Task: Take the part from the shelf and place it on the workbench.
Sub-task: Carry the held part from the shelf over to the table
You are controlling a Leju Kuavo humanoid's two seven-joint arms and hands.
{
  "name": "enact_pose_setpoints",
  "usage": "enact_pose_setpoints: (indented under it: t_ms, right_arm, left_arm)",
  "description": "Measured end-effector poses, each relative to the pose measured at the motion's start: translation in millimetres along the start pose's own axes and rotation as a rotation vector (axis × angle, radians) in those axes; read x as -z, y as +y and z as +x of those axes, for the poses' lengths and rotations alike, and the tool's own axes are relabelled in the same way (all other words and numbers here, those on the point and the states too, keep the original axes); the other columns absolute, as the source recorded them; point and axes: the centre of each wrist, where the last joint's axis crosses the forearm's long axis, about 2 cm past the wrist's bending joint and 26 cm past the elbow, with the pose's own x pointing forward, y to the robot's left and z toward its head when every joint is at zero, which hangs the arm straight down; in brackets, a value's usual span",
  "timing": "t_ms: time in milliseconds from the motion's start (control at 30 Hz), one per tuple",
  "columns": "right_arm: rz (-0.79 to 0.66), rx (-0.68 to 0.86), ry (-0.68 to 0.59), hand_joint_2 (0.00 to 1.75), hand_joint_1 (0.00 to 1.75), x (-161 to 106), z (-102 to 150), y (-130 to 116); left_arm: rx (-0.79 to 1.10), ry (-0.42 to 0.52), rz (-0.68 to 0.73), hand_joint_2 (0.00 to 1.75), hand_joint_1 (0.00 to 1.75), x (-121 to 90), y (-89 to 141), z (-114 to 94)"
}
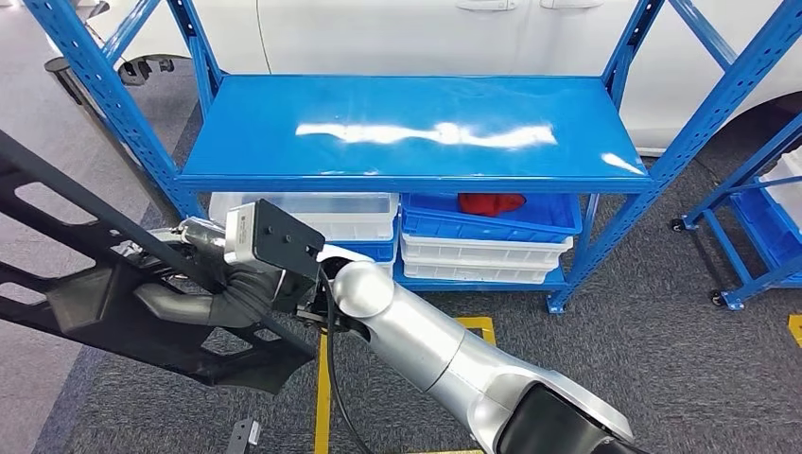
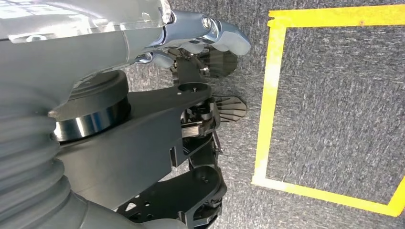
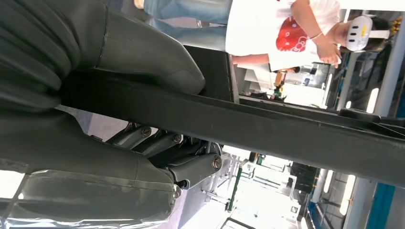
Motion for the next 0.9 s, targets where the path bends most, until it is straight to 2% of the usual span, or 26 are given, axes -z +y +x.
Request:
enact_pose_setpoints:
  t_ms: [900]
  right_arm:
    - [0.014,-0.043,-0.007,1.75,1.75,1.6,1.1,4.5]
  left_arm:
    - [-0.004,-0.004,-0.009,1.75,0.00,-0.6,0.6,-2.0]
